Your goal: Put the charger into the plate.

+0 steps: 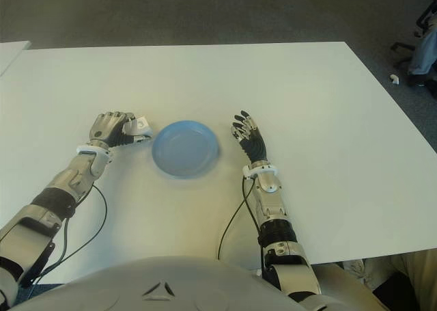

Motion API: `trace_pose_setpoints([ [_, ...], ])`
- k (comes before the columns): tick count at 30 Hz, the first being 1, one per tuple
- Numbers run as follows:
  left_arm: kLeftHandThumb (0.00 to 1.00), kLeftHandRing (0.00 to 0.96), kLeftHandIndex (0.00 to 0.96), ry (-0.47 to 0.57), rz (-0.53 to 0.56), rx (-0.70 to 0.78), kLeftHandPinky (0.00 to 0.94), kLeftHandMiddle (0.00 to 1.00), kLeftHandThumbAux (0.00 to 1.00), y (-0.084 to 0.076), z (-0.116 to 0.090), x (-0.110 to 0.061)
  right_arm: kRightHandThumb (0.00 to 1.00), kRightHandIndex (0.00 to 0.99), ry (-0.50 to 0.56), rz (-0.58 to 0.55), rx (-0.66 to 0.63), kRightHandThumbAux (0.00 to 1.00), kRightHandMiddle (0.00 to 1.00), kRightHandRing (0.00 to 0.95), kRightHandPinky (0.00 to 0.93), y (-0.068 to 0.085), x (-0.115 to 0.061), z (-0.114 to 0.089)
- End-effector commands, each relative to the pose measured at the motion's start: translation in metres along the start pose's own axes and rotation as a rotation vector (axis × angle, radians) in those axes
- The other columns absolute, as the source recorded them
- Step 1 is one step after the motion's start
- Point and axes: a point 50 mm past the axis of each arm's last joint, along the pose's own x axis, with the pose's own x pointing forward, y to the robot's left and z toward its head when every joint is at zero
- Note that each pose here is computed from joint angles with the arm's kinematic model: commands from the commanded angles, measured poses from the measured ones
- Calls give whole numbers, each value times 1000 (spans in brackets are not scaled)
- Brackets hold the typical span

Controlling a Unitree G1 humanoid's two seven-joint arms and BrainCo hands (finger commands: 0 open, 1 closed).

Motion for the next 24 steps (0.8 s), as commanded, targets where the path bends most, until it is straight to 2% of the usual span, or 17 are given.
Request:
trace_pose_setpoints([
  [1,751,820,445,-14,34,-26,802,822,691,14,-1,2,0,2,56,6,17,587,183,198,194,1,-5,-11],
  [7,752,836,444,-39,103,-69,833,841,693,42,6,7,0,3,56,9,28,596,195,211,205,1,-4,-11],
  [14,752,842,443,-71,160,-124,848,846,694,53,12,6,0,5,57,10,30,596,190,205,197,1,-4,-12],
  [24,752,845,444,-101,210,-149,843,844,694,78,18,11,0,3,60,7,33,617,184,203,202,1,-4,-13],
])
